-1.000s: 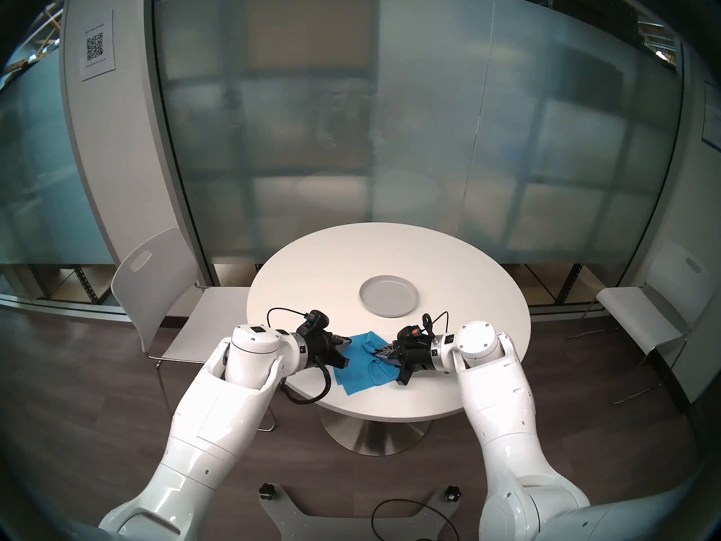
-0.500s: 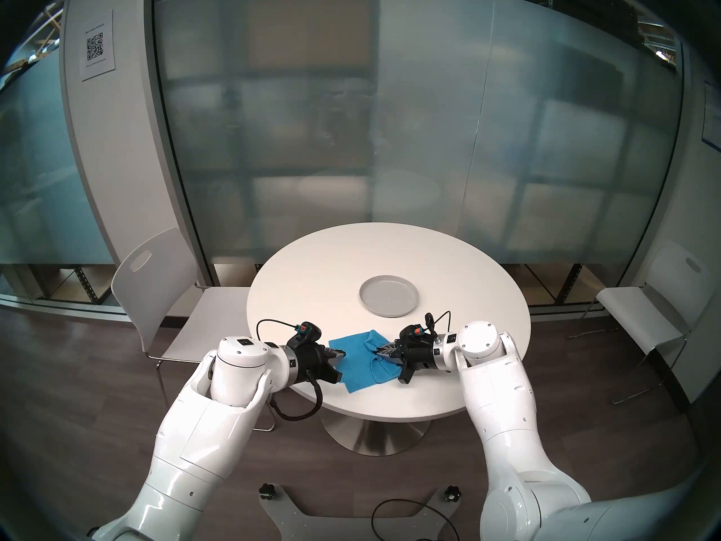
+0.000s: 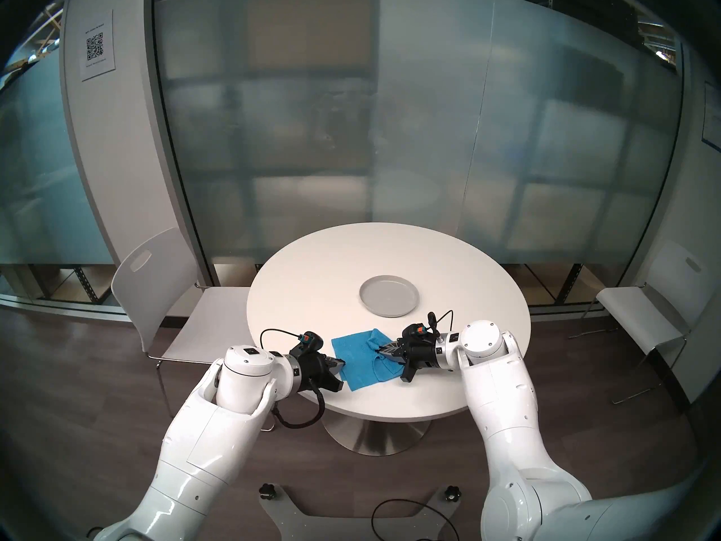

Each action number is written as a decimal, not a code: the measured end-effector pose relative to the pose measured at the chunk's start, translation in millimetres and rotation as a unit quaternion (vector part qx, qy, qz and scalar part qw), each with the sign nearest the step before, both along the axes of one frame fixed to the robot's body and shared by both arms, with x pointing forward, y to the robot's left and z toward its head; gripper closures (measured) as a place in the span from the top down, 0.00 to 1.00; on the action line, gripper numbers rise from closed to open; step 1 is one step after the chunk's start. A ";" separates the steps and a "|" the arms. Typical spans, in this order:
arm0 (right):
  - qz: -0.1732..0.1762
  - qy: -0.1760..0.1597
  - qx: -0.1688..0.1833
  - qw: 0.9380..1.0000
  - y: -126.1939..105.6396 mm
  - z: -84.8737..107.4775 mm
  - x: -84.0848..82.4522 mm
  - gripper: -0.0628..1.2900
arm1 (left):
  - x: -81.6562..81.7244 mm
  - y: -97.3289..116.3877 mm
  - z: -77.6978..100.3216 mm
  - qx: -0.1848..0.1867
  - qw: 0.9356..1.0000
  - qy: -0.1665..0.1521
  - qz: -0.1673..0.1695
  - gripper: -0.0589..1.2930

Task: Fold the napkin in half twice and place it beside the plate

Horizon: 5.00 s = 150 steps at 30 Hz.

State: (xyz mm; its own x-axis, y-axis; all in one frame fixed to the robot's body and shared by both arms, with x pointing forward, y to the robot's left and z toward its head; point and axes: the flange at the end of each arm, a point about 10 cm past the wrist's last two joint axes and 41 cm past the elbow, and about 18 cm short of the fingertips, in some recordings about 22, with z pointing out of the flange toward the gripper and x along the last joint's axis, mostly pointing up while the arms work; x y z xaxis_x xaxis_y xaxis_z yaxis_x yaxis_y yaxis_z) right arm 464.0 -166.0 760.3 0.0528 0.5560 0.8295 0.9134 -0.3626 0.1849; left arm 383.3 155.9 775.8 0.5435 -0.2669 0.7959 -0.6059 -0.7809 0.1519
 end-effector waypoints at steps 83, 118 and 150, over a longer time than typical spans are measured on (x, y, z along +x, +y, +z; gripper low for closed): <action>0.078 0.001 0.037 0.996 73.0 20.4 14.6 0.03 | 5.8 -13.5 -0.4 -0.009 1.000 -0.007 -0.005 0.03; 0.100 -0.004 -0.002 0.995 77.8 10.7 19.2 0.31 | 5.6 -16.4 -0.3 -0.011 1.000 -0.007 -0.004 0.03; 0.113 -0.016 -0.025 0.993 80.5 2.4 27.9 0.29 | 4.5 10.5 33.7 0.003 1.000 -0.021 -0.008 0.03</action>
